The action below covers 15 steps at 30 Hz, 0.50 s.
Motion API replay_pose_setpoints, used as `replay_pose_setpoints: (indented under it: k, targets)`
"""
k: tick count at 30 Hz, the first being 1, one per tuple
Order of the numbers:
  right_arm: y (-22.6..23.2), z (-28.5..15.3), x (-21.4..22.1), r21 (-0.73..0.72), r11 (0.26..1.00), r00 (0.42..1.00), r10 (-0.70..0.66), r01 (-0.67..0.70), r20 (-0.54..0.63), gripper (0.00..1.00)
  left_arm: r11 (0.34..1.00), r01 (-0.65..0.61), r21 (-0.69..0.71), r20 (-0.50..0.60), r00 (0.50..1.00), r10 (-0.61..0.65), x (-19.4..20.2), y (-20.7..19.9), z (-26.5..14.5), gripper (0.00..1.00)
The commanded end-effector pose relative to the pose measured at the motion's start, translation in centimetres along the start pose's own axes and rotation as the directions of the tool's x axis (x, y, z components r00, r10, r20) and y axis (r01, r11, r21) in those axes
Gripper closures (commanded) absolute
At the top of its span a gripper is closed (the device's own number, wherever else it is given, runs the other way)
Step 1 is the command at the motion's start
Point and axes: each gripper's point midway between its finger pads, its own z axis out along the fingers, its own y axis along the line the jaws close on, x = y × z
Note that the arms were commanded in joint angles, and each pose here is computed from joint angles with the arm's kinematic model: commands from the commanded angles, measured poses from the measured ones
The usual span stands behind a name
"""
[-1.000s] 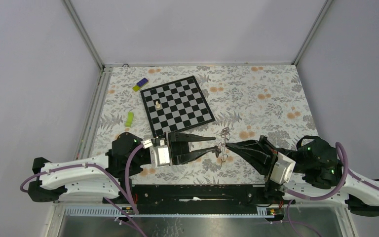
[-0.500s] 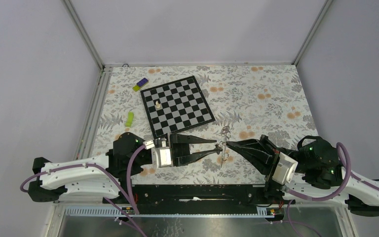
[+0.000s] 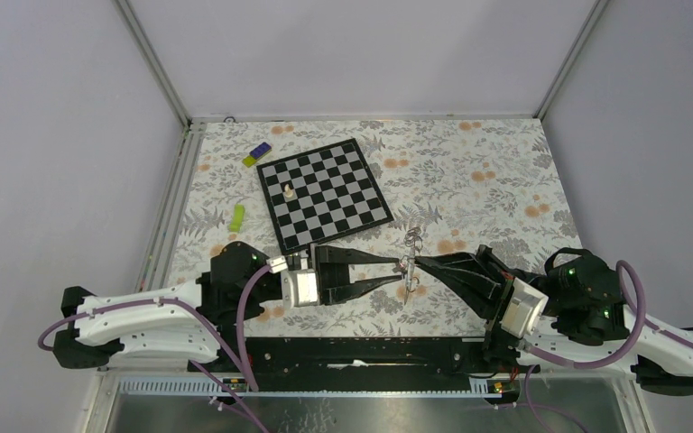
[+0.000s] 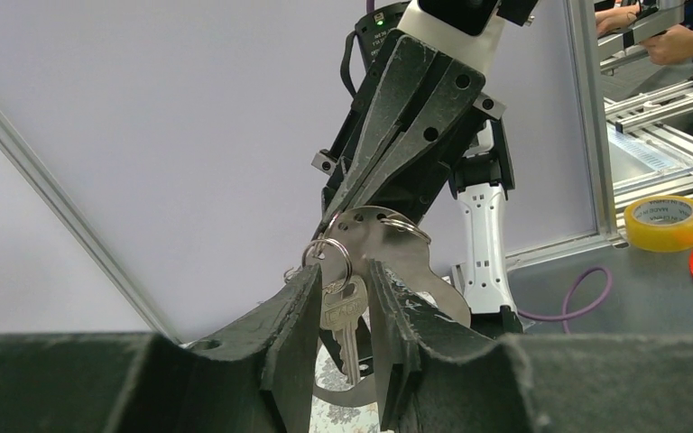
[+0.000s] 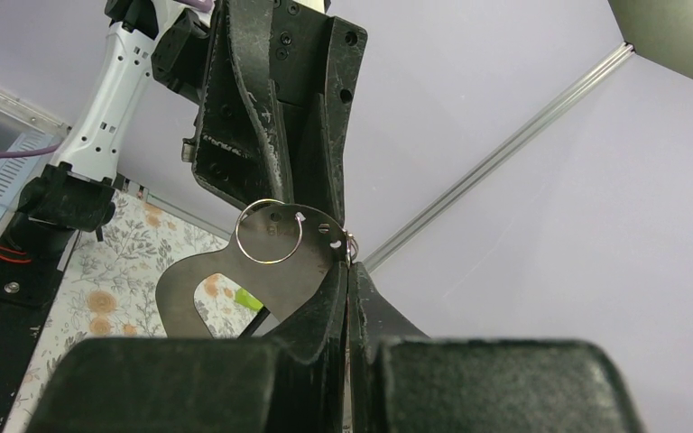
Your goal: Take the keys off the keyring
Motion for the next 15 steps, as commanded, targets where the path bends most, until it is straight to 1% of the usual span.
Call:
replay_pose_setpoints:
  k: [1,11,15]
  targets:
    - [-1.47,0.18,-1.16,0.059,0.998,0.999,-0.027,0.024,0.047,1.0,1.0,0.004,0.019,0.045,0.999,-0.005,-1.58,-0.08,0.51,0.69]
    - [-1.07,0.71,-0.77,0.044,0.999,0.999,-0.03,0.028,0.041,1.0,1.0,0.004,0.02,0.047,0.999,-0.005,-1.66,-0.07,0.6,0.7]
    - [-1.12,0.7,-0.87,0.044,0.999,0.999,-0.031,0.029,0.044,1.0,1.0,0.004,0.019,0.042,0.999,-0.004,-1.49,-0.06,0.59,0.75]
